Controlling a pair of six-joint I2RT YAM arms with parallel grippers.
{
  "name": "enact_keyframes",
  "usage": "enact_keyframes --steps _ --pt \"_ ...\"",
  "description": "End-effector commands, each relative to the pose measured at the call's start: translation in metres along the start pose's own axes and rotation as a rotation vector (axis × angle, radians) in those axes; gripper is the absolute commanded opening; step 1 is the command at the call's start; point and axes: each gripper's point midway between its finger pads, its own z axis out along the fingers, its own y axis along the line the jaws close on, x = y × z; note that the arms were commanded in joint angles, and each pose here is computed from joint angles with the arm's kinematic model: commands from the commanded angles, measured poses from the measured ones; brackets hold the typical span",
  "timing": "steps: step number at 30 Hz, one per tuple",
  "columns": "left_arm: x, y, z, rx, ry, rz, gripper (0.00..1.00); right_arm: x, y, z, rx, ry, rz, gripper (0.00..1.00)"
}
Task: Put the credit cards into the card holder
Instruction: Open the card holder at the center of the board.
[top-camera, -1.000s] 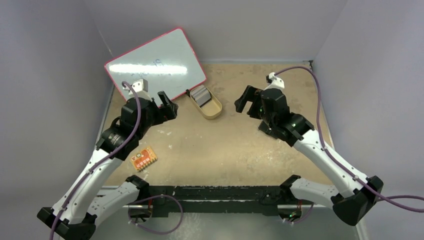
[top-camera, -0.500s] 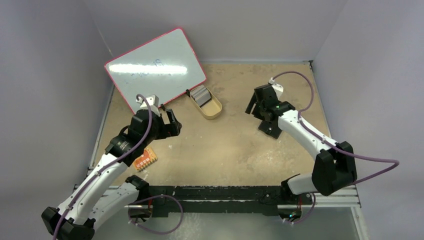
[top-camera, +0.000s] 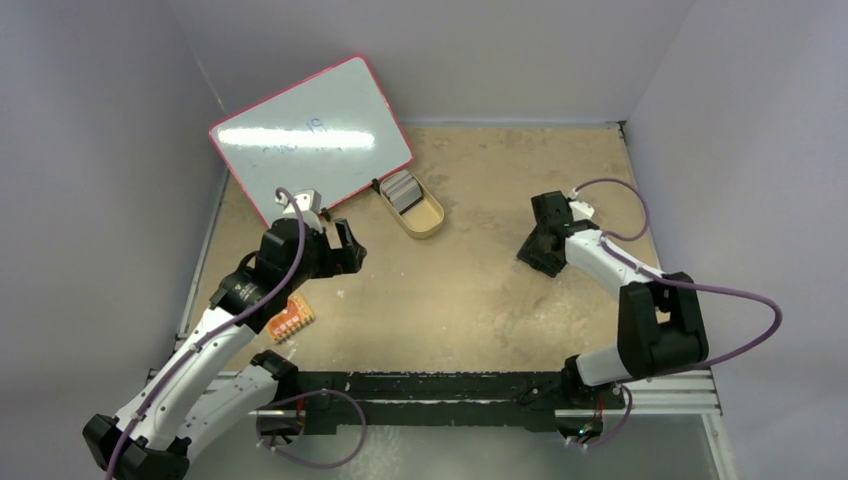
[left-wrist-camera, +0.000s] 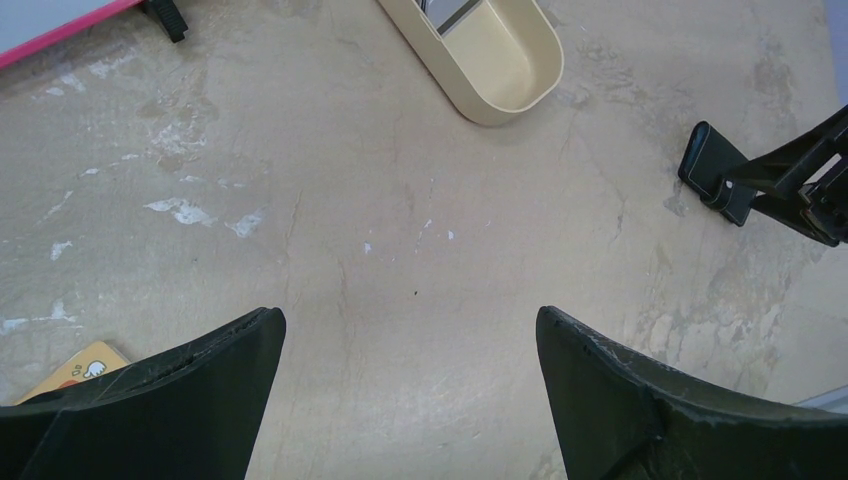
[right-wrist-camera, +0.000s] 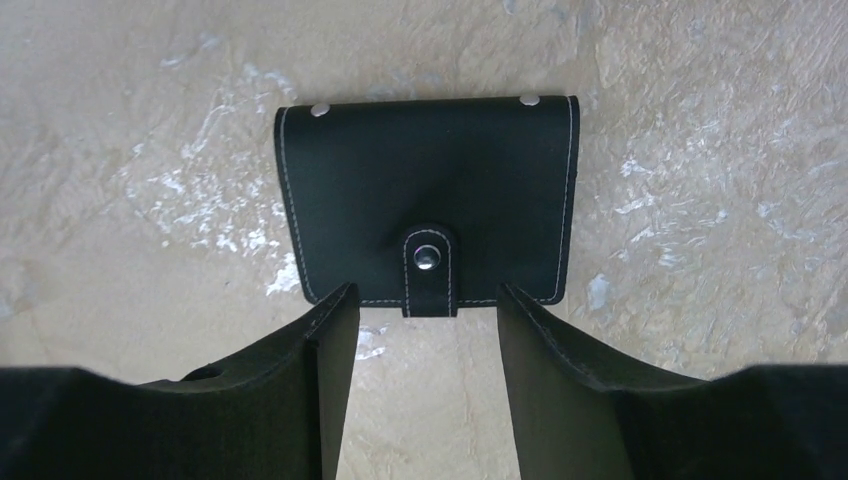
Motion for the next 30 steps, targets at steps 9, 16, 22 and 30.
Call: enact_keyframes --steps 9,16,22,30 --pt "-0.016 -0.006 -0.004 0.032 -0.066 0.007 0.96 0.003 -0.007 0.028 0.049 -0.02 0.004 0.45" --pt "-0.018 -0.005 -0.006 0.023 -0.074 0.004 0.96 0.003 -0.004 0.031 0.045 -0.015 -0.022 0.35" --pt "-0.015 0.003 0.001 -0.023 -0.059 0.001 0.94 -0.015 0.008 0.027 -0.005 -0.066 -0.101 0.12" --pt "-0.018 0.008 -0.003 -0.052 -0.079 -0.013 0.91 -0.011 0.037 0.006 -0.129 -0.075 -0.273 0.0"
